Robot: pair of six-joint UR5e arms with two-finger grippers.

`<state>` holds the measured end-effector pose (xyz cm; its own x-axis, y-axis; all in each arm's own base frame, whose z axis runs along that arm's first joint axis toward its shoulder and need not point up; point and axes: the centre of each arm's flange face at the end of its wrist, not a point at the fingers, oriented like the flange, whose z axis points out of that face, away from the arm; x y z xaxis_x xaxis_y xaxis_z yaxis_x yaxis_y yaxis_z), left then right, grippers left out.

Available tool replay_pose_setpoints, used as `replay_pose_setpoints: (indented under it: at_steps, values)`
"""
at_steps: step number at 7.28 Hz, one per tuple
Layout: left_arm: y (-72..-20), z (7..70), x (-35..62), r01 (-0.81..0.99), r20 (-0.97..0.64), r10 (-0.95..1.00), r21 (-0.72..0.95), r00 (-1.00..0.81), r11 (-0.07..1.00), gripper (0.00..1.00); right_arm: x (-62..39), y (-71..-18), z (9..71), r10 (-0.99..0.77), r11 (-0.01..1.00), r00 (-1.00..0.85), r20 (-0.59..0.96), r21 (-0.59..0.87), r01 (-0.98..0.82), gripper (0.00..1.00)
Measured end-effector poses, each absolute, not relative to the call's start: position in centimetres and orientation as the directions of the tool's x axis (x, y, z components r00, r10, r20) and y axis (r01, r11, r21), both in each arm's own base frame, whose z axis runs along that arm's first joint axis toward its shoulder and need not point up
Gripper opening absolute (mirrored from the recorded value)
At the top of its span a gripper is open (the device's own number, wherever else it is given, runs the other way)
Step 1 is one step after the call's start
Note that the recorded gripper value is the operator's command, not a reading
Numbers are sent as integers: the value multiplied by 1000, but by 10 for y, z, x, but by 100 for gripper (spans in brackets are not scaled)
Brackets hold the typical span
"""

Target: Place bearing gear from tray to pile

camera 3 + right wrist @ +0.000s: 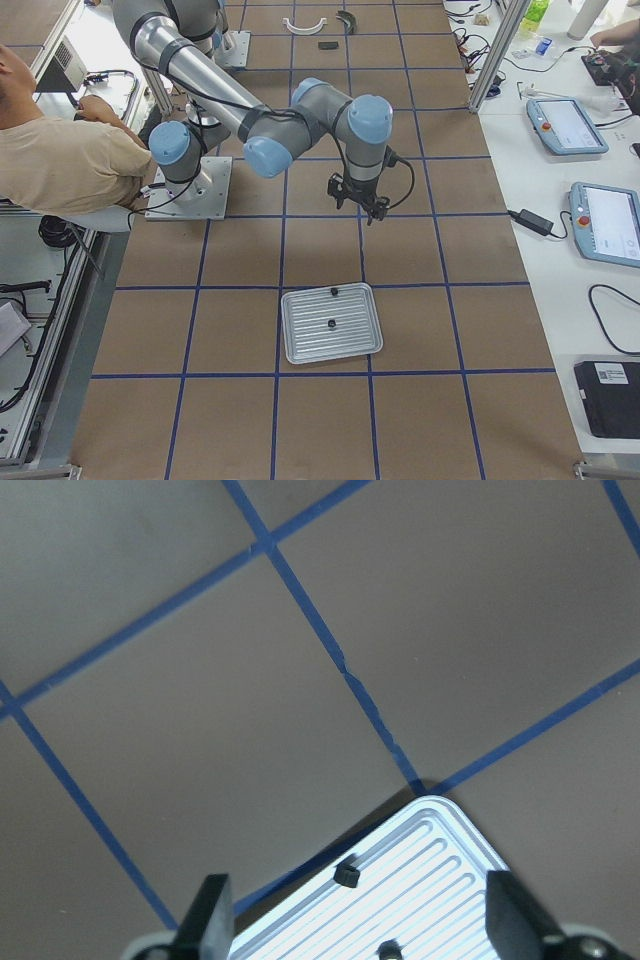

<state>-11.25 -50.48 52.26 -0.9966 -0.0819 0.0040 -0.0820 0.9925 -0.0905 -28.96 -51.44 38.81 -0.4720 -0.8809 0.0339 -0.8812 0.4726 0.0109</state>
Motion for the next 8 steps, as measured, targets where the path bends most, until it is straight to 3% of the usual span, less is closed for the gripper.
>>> replay_pose_setpoints:
  at_steps: [3,4,8]
  values:
    - [-504,522,-113,-82,5,-82,-89,-997,993,100,-364,-516,306,-960,280,-280,4,4,-960,70]
    - [-503,521,-113,-82,5,-82,-88,-997,993,100,-371,-516,292,-973,230,-230,-9,-5,-973,46]
    - [-503,521,-113,-82,4,-82,-89,-997,993,100,-374,-511,250,-990,134,-134,-46,-4,-991,37]
